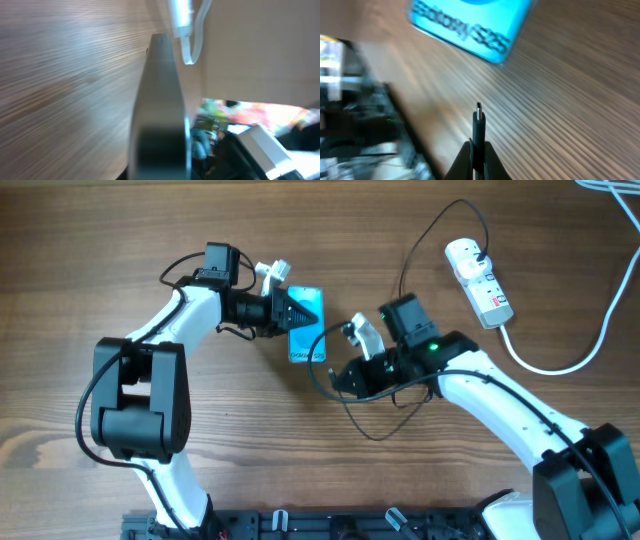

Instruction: Plug charger to phone and switch on socket

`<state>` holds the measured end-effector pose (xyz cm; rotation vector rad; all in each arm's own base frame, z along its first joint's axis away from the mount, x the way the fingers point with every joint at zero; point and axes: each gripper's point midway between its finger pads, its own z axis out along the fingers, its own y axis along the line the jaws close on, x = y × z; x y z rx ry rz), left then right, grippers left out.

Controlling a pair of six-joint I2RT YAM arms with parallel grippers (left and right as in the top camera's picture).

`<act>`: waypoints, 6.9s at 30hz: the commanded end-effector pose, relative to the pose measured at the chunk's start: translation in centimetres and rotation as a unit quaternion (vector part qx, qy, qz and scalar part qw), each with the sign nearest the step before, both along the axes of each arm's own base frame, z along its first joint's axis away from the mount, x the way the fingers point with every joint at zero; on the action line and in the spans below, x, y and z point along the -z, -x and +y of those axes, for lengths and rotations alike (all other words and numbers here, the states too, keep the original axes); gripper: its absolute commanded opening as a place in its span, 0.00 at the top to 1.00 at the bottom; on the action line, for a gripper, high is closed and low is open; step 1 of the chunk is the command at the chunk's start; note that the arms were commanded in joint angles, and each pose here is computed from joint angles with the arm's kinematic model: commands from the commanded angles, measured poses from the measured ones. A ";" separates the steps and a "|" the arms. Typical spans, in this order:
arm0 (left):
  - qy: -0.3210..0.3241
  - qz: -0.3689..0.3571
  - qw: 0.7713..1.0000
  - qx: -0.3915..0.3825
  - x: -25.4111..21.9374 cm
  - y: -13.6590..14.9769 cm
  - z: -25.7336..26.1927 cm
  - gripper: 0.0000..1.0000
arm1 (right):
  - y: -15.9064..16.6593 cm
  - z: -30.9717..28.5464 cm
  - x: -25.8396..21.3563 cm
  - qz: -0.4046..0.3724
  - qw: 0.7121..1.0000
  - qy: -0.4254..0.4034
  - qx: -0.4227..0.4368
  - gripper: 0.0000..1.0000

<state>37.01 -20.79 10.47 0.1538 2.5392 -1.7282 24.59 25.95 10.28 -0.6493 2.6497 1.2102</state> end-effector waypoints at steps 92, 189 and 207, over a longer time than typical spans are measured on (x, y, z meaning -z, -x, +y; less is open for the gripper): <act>0.179 0.053 0.982 0.024 -11.2 -3.7 -0.8 0.96 | -5.7 3.2 -10.5 0.069 0.965 -0.235 0.088 0.96; 0.190 -0.038 0.978 0.074 -13.7 -2.5 -1.6 0.96 | -8.5 2.1 -10.4 0.055 0.959 -0.229 0.159 0.96; 0.159 -0.032 0.987 -0.005 -15.7 0.3 0.6 0.96 | 1.7 0.3 -16.9 -0.009 0.968 -0.252 -0.006 0.96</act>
